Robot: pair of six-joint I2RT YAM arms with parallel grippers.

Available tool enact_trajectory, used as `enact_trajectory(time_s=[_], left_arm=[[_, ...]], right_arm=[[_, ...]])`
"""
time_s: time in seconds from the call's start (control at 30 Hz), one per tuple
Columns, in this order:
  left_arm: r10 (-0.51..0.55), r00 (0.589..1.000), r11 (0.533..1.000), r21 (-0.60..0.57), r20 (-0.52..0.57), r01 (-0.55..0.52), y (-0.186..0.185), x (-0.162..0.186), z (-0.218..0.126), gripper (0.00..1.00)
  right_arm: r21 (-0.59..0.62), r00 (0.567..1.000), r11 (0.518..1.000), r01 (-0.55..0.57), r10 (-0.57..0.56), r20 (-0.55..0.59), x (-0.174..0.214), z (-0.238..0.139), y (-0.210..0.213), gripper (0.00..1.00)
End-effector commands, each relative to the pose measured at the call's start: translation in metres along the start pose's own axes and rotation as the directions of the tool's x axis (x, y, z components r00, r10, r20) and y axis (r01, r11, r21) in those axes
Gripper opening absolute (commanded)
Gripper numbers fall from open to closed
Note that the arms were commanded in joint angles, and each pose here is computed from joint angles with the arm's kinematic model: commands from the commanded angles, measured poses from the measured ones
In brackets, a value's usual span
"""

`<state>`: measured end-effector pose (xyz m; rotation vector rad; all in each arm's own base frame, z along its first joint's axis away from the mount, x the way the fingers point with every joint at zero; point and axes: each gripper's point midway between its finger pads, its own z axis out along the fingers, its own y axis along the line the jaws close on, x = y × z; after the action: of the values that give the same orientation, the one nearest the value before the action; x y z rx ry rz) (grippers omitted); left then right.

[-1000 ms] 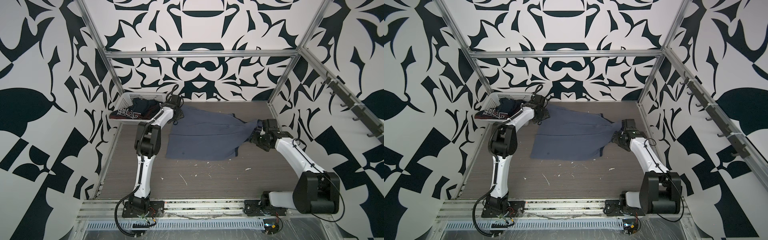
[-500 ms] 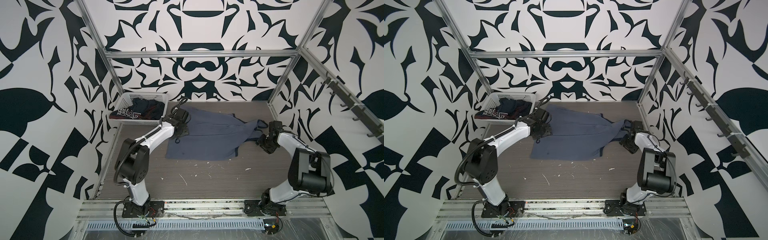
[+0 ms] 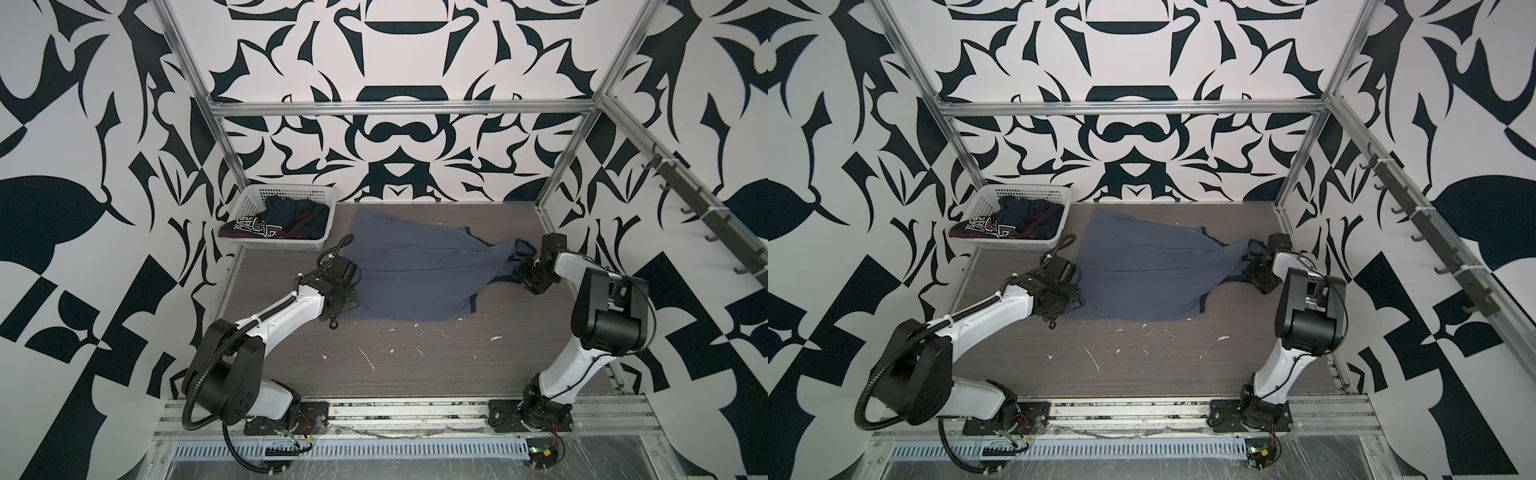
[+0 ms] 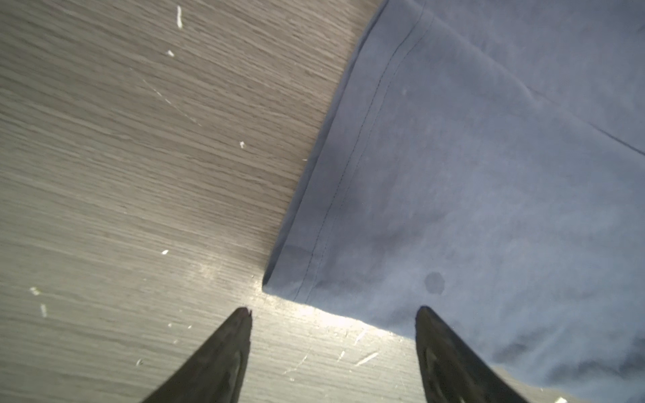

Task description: Fold and stack the tank tops

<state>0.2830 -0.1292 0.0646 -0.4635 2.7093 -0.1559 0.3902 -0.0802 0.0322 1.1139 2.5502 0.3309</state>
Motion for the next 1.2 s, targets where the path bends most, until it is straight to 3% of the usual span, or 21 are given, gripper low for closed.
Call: enact_trajectory(time_s=[0.0, 0.37, 0.53, 0.63, 0.83, 1.0, 1.17], left_arm=[[-0.019, 0.999, 1.0, -0.009, -0.029, 0.019, 0.002, 0.009, 0.01, 0.76], [-0.035, 0.995, 0.998, -0.059, -0.094, 0.029, 0.011, 0.025, 0.027, 0.67], [-0.039, 0.994, 0.998, -0.063, -0.106, 0.032, 0.01, 0.027, 0.031, 0.58], [-0.035, 0.995, 0.996, -0.079, -0.092, 0.028, 0.012, 0.024, 0.033, 0.48], [-0.028, 0.995, 0.996, -0.09, -0.098, 0.019, 0.012, 0.025, 0.037, 0.2], [-0.03, 0.998, 0.998, -0.059, -0.06, 0.027, 0.009, 0.017, 0.02, 0.02], [-0.052, 0.998, 0.998, -0.018, 0.026, 0.052, 0.015, 0.005, -0.016, 0.0]], right_arm=[[-0.043, 1.0, 0.999, -0.001, 0.002, 0.022, -0.014, -0.004, 0.016, 0.55], [0.009, 1.0, 1.0, -0.004, 0.004, 0.028, -0.014, -0.003, 0.006, 0.22], [0.022, 0.998, 1.0, -0.002, 0.001, 0.068, -0.015, -0.021, 0.004, 0.09], [0.02, 0.996, 1.0, -0.001, -0.001, 0.095, -0.012, -0.036, 0.002, 0.02], [0.034, 0.987, 0.999, 0.017, -0.022, 0.162, -0.001, -0.076, -0.006, 0.0], [0.063, 0.973, 0.998, 0.011, -0.025, 0.231, 0.01, -0.112, -0.019, 0.0], [0.093, 0.962, 0.996, 0.005, -0.03, 0.27, 0.031, -0.135, -0.037, 0.0]])
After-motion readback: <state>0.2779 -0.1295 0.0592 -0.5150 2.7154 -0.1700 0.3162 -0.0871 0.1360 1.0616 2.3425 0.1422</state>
